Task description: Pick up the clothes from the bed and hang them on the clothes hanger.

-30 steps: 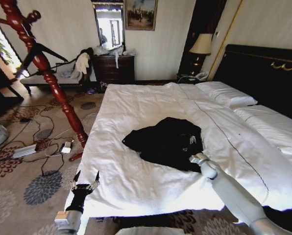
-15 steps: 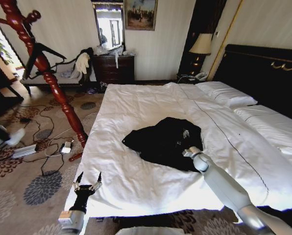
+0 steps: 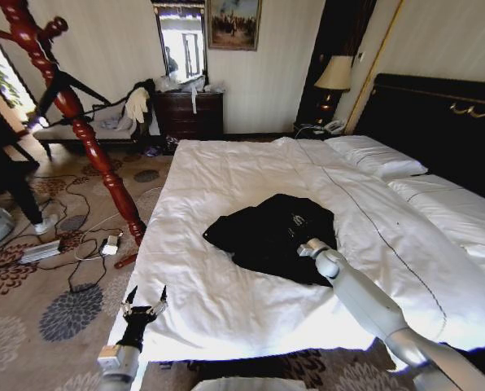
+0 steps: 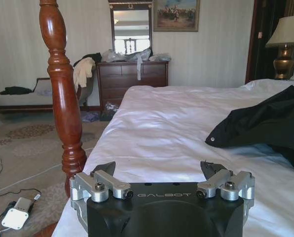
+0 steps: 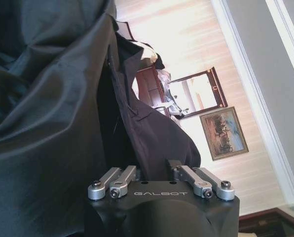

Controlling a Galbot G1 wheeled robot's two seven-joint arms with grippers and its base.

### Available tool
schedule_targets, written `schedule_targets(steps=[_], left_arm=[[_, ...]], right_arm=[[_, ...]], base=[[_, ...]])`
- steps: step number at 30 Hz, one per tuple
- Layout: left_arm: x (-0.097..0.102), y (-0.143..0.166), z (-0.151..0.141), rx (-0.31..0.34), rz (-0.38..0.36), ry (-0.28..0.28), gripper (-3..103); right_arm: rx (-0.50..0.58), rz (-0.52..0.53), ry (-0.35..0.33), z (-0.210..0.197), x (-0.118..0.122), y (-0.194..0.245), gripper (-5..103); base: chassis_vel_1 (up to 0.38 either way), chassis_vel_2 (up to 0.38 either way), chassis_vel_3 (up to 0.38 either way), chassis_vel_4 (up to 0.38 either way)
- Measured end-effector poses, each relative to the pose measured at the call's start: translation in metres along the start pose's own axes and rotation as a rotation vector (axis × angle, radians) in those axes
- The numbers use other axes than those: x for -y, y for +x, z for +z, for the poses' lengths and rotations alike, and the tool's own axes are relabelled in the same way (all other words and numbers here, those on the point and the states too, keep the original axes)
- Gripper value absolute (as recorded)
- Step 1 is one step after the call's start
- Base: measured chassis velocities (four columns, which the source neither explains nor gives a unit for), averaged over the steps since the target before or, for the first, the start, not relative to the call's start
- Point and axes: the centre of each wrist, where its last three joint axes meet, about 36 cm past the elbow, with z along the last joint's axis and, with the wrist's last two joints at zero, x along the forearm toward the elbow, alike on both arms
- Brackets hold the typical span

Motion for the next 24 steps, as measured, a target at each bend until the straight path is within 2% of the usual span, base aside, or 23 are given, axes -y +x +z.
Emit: schedule_targets(steps=[1, 3, 6, 8, 10, 11, 12, 14, 15, 16, 17, 18, 20, 21, 24], left_arm=[[0.0, 0.0, 0.0, 0.0, 0.0, 0.0, 97], [-0.002, -0.005, -0.001, -0.008, 0.012, 0.012, 97], [-0.007, -0.026, -0.01, -0.044, 0.044, 0.083, 96], [-0.008, -0.028, -0.012, -0.05, 0.046, 0.094, 96], [-0.007, -0.054, -0.028, -0.097, 0.06, 0.22, 95], [-0.007, -0.054, -0.028, -0.097, 0.06, 0.22, 95], [-0.002, -0.07, -0.039, -0.128, 0.077, 0.31, 95], [0.007, -0.1, -0.057, -0.161, 0.119, 0.418, 94], [0.009, -0.108, -0.061, -0.172, 0.133, 0.445, 94], [0.009, -0.108, -0.061, -0.172, 0.133, 0.445, 94], [0.012, -0.12, -0.066, -0.192, 0.149, 0.479, 94], [0.016, -0.147, -0.074, -0.217, 0.177, 0.529, 93], [0.022, -0.18, -0.077, -0.231, 0.201, 0.554, 93], [0.022, -0.18, -0.077, -0.231, 0.201, 0.554, 93], [0.036, -0.23, -0.064, -0.293, 0.217, 0.589, 93]], right_arm=[[0.0, 0.0, 0.0, 0.0, 0.0, 0.0, 28], [-0.003, 0.007, -0.021, 0.0, 0.0, 0.002, 18], [-0.014, 0.027, -0.042, 0.002, 0.004, 0.011, 3], [-0.016, 0.03, -0.042, 0.002, 0.005, 0.012, 3], [-0.025, 0.041, -0.044, 0.006, 0.011, 0.018, 1], [-0.025, 0.041, -0.044, 0.006, 0.011, 0.018, 1], [-0.034, 0.049, -0.047, 0.007, 0.014, 0.02, 0], [-0.045, 0.057, -0.052, 0.009, 0.019, 0.022, 0], [-0.047, 0.059, -0.052, 0.01, 0.02, 0.022, 0], [-0.047, 0.059, -0.052, 0.01, 0.02, 0.022, 0], [-0.052, 0.063, -0.054, 0.011, 0.022, 0.023, 0], [-0.057, 0.068, -0.057, 0.011, 0.027, 0.024, 0], [-0.062, 0.075, -0.061, 0.01, 0.033, 0.026, 0], [-0.062, 0.075, -0.061, 0.01, 0.033, 0.026, 0], [-0.079, 0.078, -0.069, 0.011, 0.038, 0.034, 0]], base=[[0.0, 0.0, 0.0, 0.0], [0.0, 0.0, 0.0, 0.0], [0.0, 0.0, 0.0, 0.0], [0.0, 0.0, 0.0, 0.0], [0.0, 0.0, 0.0, 0.0], [0.0, 0.0, 0.0, 0.0], [0.0, 0.0, 0.0, 0.0], [0.0, 0.0, 0.0, 0.0], [0.0, 0.0, 0.0, 0.0], [0.0, 0.0, 0.0, 0.0], [0.0, 0.0, 0.0, 0.0], [0.0, 0.0, 0.0, 0.0], [0.0, 0.0, 0.0, 0.0], [0.0, 0.0, 0.0, 0.0], [0.0, 0.0, 0.0, 0.0]])
